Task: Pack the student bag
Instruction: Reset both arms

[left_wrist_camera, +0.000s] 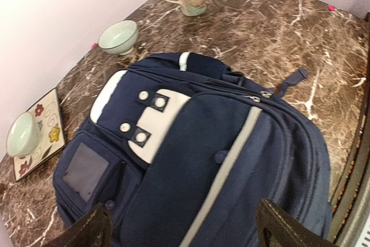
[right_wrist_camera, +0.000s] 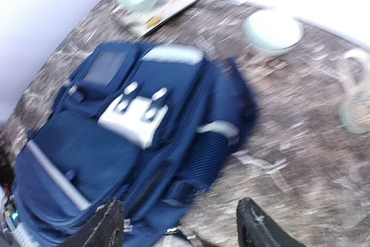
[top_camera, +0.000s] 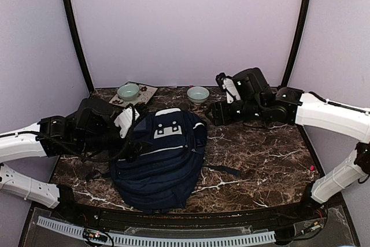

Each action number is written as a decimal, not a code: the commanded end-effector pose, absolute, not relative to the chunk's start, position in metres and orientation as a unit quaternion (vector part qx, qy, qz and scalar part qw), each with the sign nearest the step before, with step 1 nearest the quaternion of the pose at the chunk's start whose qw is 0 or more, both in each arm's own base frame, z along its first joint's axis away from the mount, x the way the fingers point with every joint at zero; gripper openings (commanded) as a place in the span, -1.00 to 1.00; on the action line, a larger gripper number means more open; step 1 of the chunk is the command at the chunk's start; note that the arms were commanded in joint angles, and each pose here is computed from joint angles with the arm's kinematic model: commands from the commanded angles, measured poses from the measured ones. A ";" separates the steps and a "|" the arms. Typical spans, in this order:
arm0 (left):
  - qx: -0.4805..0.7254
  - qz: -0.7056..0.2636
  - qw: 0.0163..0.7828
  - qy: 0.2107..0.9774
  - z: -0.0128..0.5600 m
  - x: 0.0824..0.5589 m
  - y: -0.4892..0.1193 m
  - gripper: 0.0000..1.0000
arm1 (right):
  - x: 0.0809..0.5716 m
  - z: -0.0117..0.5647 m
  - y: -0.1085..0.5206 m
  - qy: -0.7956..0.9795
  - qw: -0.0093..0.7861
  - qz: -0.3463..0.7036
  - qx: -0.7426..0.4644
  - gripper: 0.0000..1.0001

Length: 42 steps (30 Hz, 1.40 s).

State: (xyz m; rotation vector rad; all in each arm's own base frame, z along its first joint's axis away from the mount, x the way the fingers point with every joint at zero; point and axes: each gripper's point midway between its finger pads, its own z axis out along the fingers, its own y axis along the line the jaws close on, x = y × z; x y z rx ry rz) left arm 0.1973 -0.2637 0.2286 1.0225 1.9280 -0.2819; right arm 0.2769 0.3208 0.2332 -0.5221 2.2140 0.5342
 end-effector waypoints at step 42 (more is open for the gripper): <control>-0.014 0.069 0.612 0.787 0.121 0.408 0.018 0.92 | 0.343 0.165 -0.018 0.714 0.687 -0.088 0.101 1.00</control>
